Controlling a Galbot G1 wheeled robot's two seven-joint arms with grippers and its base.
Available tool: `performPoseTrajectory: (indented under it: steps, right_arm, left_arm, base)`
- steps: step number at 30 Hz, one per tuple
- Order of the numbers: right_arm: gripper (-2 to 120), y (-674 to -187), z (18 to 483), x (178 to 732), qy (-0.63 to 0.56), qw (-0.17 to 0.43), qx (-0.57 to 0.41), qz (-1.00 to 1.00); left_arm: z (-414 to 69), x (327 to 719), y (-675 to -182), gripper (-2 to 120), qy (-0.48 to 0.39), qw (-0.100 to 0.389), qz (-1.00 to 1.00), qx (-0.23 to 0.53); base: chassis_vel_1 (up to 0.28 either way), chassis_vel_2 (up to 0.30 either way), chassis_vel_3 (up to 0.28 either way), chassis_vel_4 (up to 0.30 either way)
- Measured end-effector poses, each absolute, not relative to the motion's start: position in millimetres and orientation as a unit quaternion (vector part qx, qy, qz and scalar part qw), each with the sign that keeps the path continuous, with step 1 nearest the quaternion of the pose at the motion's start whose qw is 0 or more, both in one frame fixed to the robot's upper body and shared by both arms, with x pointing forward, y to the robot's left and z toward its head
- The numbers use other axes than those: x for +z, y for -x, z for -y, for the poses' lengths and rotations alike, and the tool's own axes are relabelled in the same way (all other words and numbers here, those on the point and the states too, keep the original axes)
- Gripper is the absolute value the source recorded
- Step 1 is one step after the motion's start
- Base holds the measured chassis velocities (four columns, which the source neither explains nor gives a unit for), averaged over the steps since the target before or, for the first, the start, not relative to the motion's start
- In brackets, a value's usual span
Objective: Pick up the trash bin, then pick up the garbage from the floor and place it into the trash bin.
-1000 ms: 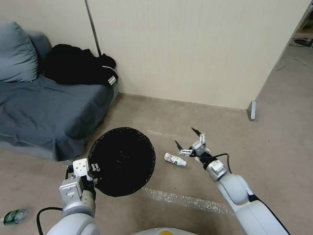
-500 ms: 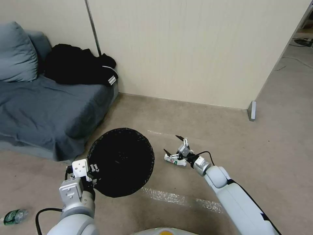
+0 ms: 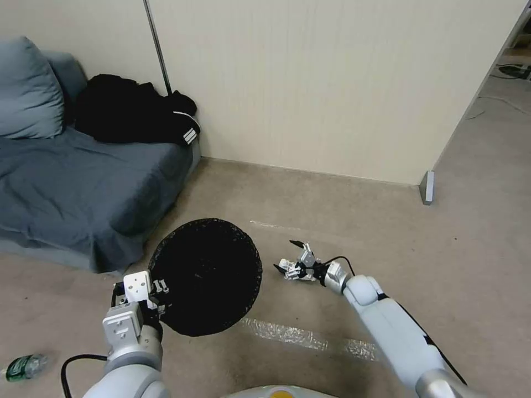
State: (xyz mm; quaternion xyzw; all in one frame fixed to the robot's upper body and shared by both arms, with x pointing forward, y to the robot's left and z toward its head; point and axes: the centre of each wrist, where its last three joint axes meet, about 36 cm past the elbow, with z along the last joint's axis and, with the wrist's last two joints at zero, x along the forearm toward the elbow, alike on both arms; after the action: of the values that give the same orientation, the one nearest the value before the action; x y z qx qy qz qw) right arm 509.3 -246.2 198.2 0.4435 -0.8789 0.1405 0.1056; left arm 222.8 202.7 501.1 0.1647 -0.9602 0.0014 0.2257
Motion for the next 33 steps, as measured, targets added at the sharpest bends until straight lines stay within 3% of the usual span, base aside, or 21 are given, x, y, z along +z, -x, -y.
performPoseTrajectory:
  steps: [13, 33]
  right_arm:
    - [100, -529.0, 240.2, 197.2, -0.433, 0.169, 0.127, 0.876]
    - [100, -503.0, 256.7, 167.0, -0.400, 0.232, 0.119, 0.879]
  left_arm:
    - [-203.2, 503.5, -220.2, 1, -0.168, 0.223, 0.960, 0.002]
    - [-201.5, 503.0, -218.3, 1, -0.169, 0.226, 0.959, 0.000]
  base:
    - [0.000, 0.000, 0.000, 0.000]
    - [0.000, 0.000, 0.000, 0.000]
